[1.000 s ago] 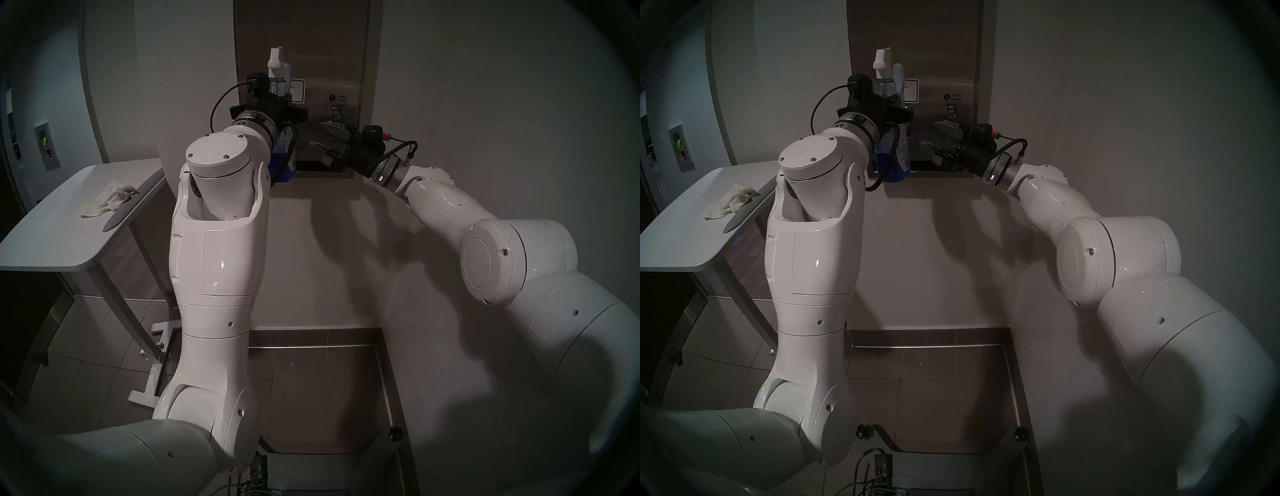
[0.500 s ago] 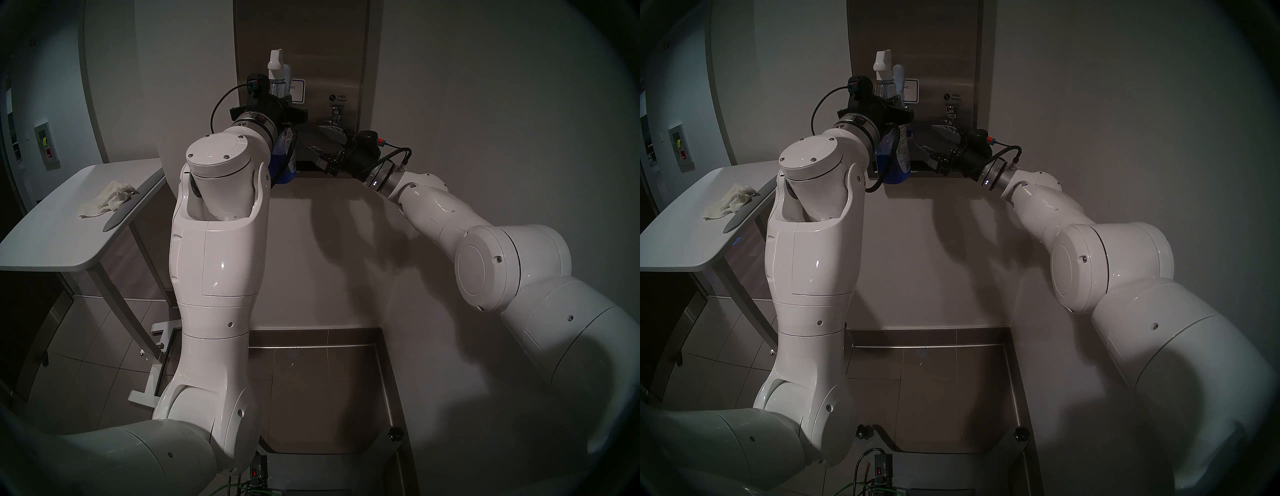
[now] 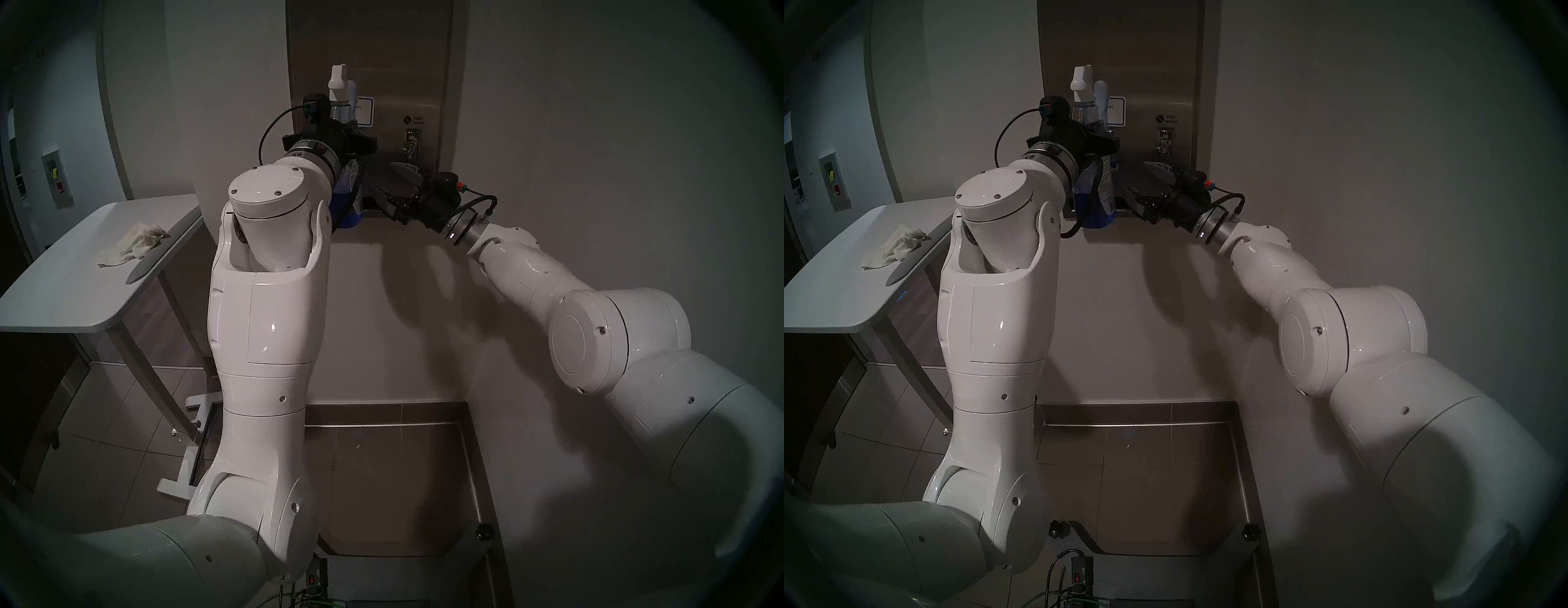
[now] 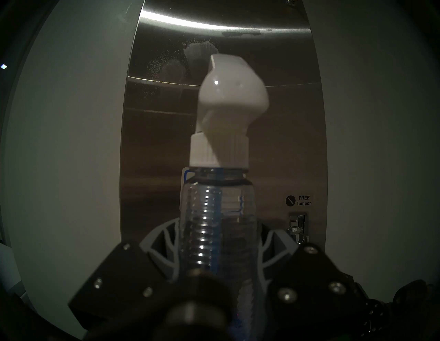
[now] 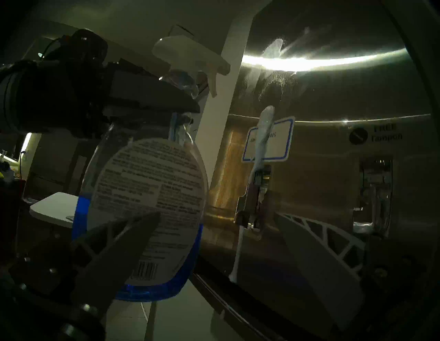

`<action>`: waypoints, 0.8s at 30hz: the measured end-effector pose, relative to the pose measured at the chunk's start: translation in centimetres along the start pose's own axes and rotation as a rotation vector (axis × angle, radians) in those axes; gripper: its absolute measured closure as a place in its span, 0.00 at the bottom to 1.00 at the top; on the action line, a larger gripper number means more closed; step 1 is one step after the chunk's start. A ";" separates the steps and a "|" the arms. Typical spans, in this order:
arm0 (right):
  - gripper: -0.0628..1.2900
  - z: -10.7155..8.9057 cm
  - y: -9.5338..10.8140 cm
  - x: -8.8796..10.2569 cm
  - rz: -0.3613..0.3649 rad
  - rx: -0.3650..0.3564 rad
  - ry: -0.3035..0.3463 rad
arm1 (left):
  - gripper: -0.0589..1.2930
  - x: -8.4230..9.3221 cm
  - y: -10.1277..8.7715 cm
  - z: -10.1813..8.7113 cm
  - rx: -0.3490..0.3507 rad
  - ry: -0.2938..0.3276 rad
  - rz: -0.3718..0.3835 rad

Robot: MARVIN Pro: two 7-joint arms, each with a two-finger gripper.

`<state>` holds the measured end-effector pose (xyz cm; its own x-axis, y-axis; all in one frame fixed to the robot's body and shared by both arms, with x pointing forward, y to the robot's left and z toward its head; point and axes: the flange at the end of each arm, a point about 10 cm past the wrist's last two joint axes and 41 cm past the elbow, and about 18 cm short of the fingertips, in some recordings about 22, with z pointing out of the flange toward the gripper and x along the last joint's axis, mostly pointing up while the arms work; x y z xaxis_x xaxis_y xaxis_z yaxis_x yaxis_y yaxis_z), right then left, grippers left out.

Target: Pick up the cleaner bottle and spray the cleaner onto the surface

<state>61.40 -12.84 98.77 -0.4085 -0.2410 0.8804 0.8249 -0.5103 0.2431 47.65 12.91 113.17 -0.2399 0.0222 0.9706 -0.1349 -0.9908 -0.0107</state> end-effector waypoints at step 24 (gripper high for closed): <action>0.04 -6.5 -5.6 -9.4 0.094 -0.227 -0.041 | 0.67 -2.2 0.1 0.0 0.000 -0.078 -0.010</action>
<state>58.07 -13.08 86.50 -0.3137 -0.2647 0.9119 0.7476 -0.6609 0.0653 48.17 12.78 111.01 -0.1631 0.0212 0.9864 -0.1369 -0.9906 -0.0013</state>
